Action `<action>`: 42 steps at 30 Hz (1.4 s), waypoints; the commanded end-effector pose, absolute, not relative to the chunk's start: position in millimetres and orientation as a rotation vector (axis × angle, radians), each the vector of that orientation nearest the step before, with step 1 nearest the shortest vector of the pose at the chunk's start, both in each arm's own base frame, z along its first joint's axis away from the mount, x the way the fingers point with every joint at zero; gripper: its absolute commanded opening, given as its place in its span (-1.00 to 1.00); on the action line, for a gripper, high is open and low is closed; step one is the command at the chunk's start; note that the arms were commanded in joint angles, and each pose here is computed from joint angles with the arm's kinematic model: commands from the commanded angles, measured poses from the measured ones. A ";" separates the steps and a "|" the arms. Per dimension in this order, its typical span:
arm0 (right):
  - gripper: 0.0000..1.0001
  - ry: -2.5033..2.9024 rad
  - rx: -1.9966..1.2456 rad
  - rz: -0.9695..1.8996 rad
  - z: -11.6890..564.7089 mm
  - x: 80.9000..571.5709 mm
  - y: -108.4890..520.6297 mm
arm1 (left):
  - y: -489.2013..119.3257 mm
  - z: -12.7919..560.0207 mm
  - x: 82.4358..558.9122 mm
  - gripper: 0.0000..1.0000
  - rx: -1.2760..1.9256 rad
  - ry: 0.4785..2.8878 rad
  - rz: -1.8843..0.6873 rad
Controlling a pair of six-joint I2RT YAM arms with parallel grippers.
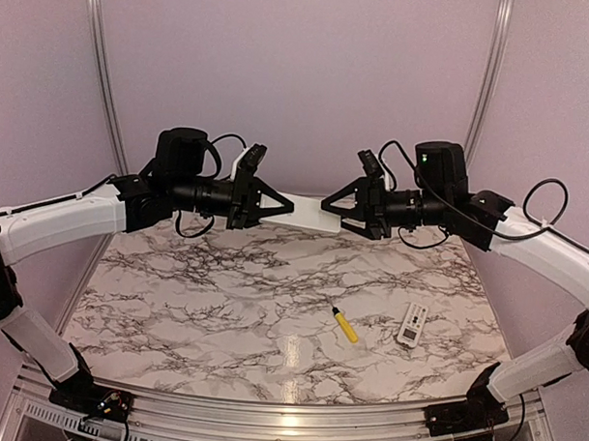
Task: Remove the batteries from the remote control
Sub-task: Remove the battery cover from the remote control.
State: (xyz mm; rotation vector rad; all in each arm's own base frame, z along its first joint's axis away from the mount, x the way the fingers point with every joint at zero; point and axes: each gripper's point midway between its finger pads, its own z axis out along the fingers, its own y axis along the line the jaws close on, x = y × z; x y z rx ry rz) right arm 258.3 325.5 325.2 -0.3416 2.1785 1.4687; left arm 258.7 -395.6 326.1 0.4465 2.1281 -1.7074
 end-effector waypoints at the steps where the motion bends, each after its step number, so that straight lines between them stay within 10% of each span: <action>1: 0.32 2.216 -0.329 1.454 317.0 261.7 326.6 | -399.9 355.1 265.2 -1.00 0.486 2.008 -1.756; 42: -0.26 2.275 -0.307 1.401 303.1 266.2 335.6 | -395.3 349.3 261.6 -1.00 0.468 1.995 -1.782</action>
